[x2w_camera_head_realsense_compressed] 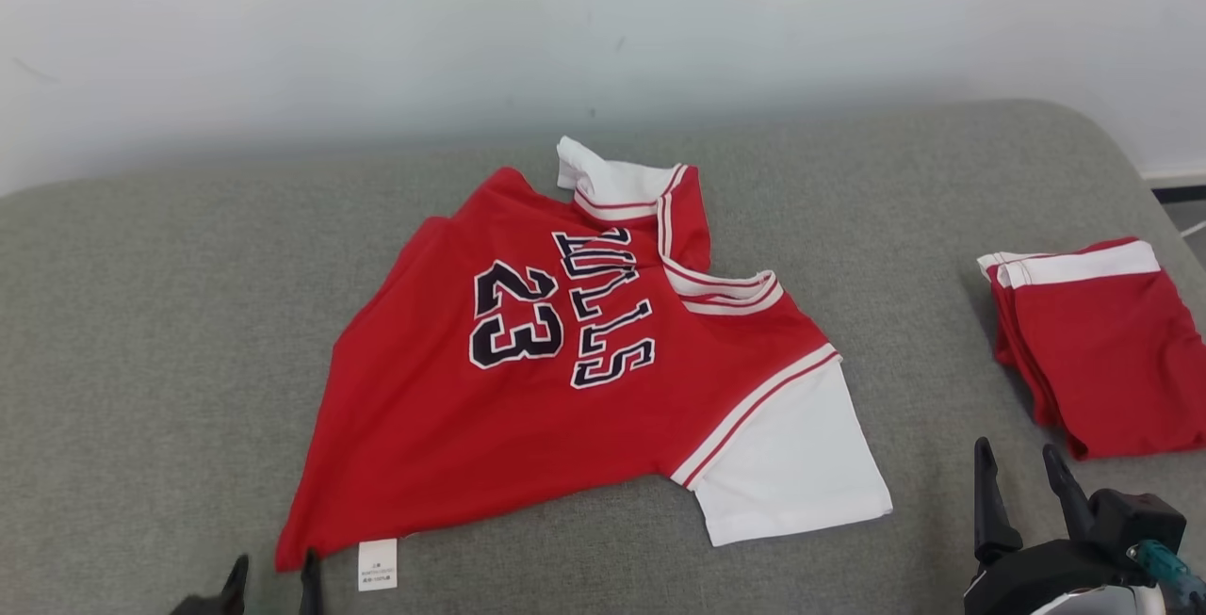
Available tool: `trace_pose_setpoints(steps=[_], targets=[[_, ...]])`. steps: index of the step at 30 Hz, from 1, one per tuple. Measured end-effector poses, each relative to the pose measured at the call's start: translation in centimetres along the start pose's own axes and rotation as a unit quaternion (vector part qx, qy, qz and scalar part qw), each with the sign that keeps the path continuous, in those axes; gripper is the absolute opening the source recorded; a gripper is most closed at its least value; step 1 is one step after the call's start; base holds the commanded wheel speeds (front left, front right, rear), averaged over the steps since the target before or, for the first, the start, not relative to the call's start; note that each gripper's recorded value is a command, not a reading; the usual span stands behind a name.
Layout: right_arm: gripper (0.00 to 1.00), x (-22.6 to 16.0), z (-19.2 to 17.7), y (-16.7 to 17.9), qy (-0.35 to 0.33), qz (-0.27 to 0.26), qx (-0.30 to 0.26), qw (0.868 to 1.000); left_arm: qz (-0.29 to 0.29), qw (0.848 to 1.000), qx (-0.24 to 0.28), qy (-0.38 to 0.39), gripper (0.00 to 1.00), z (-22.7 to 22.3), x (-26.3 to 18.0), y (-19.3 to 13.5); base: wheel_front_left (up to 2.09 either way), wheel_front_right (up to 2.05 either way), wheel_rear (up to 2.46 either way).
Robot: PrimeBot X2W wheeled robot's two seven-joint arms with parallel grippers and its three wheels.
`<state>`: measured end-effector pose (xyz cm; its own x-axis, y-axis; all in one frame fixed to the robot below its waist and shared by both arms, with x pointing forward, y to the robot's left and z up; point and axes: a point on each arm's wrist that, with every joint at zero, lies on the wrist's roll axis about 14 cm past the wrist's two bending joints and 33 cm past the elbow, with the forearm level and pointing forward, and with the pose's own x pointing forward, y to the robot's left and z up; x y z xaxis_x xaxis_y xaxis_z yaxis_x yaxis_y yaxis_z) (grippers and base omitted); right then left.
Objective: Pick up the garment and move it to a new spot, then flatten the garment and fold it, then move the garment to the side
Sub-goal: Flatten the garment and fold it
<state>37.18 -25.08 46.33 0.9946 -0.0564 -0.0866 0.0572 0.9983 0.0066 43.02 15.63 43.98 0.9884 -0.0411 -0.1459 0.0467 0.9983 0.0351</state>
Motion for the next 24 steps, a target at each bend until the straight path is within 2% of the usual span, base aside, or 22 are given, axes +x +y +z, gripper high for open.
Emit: trace_pose_setpoints(steps=[9, 24], targets=[[1.0, -0.5, 0.9, 1.7, -0.018, 0.015, 0.014, 1.0, 0.029, 0.999, -0.003, 0.013, 1.0, -1.2, -3.4, 1.9, 0.0, 0.0, 0.0], [1.0, -1.1, 0.9, 5.8, -0.022, 0.073, 0.002, 0.997, 0.067, 0.996, -0.023, -0.05, 1.0, 1.9, -6.6, 4.1, 0.0, 0.0, 0.0]])
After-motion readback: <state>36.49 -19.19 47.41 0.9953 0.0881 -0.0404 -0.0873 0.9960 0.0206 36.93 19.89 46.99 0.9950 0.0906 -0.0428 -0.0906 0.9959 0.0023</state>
